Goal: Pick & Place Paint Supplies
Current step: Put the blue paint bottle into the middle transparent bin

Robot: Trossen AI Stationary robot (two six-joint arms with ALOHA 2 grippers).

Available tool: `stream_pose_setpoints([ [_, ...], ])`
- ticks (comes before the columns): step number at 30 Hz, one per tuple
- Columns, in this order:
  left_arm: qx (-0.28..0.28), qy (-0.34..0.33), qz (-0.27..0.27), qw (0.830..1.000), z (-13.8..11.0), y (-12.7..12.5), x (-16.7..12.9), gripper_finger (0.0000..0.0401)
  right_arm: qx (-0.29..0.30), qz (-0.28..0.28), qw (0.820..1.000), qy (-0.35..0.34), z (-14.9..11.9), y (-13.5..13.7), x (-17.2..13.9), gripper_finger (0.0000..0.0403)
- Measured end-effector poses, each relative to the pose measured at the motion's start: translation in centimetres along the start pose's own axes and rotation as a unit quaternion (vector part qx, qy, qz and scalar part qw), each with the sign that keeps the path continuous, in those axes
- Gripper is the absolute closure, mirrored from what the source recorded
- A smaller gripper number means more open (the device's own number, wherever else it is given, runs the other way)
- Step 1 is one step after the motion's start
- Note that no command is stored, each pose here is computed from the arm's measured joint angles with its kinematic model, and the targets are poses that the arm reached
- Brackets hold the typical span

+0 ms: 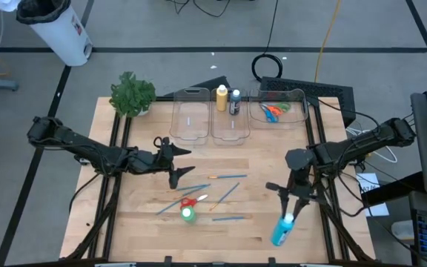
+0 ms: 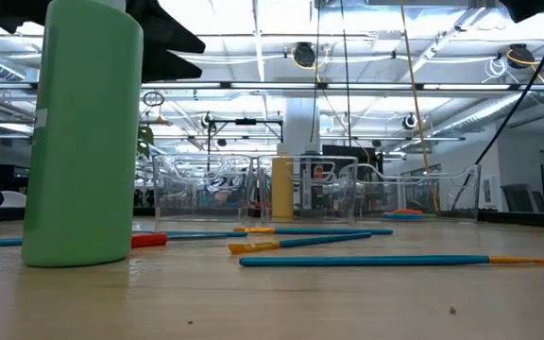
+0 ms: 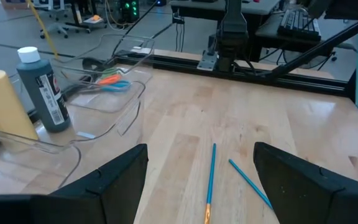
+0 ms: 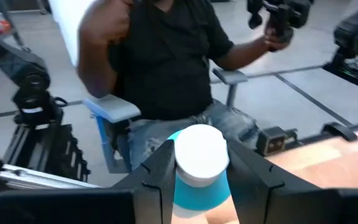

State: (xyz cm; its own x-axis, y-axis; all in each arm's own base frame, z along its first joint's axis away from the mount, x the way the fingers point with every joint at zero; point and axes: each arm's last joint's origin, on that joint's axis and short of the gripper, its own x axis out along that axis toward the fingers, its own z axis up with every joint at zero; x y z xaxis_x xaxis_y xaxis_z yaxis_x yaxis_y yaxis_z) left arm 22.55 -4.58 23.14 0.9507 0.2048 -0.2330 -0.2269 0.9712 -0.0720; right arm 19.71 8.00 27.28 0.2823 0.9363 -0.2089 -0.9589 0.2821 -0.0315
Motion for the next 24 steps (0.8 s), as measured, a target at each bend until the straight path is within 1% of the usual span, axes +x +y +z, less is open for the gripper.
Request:
stream_pose_setpoints([
  [3, 0.000, 0.000, 0.000, 1.000, 0.0, 0.0, 0.0, 0.0107, 0.011, -0.010, 1.000, 0.004, 0.0, 0.0, 0.1, 0.0302],
  [5, -0.002, 0.002, -0.002, 1.000, 0.0, 0.0, 0.0, 0.0107, 0.022, -0.035, 0.999, 0.012, 0.0, -0.1, 0.1, 0.0302],
  [6, -0.006, 0.003, -0.007, 1.000, 0.0, 0.0, 0.0, 0.0107, 0.031, -0.057, 0.998, 0.018, -0.1, -0.3, 0.1, 0.0302],
  [8, 0.001, 0.005, -0.015, 1.000, -0.1, -0.1, 0.0, 0.0107, 0.049, -0.122, 0.991, 0.027, 0.0, -0.7, 0.0, 0.0302],
  [10, 0.012, -0.002, -0.024, 1.000, 0.4, 0.0, -0.6, 0.0107, 0.071, -0.196, 0.977, 0.031, 0.1, -1.2, -0.1, 0.0302],
  [12, 0.019, -0.026, -0.036, 0.999, 1.3, 0.0, -1.5, 0.0107, 0.091, -0.277, 0.956, 0.038, 0.1, -1.6, -0.4, 0.0302],
  [14, 0.033, -0.030, -0.040, 0.998, 1.6, 0.2, -2.2, 0.0107, 0.108, -0.347, 0.930, 0.048, 0.0, -1.9, -0.6, 0.0302],
  [16, 0.045, -0.031, -0.045, 0.998, 1.9, 0.5, -3.2, 0.0107, 0.118, -0.412, 0.902, 0.054, -0.1, -2.2, -0.9, 0.0302],
  [18, 0.048, -0.049, -0.047, 0.997, 2.6, 0.8, -4.3, 0.0107, 0.123, -0.475, 0.870, 0.055, -0.1, -2.6, -1.4, 0.0302],
  [19, 0.051, -0.053, -0.047, 0.996, 2.8, 1.0, -4.7, 0.0107, 0.123, -0.500, 0.856, 0.053, -0.1, -2.8, -1.7, 0.0302],
  [20, 0.052, -0.053, -0.046, 0.996, 2.9, 1.2, -5.1, 0.0107, 0.125, -0.517, 0.846, 0.050, 0.0, -3.0, -2.1, 0.0302],
  [24, 0.052, -0.061, -0.043, 0.996, 3.2, 1.7, -5.8, 0.0107, 0.131, -0.557, 0.819, 0.039, 1.9, -4.2, -4.1, 0.0302],
])
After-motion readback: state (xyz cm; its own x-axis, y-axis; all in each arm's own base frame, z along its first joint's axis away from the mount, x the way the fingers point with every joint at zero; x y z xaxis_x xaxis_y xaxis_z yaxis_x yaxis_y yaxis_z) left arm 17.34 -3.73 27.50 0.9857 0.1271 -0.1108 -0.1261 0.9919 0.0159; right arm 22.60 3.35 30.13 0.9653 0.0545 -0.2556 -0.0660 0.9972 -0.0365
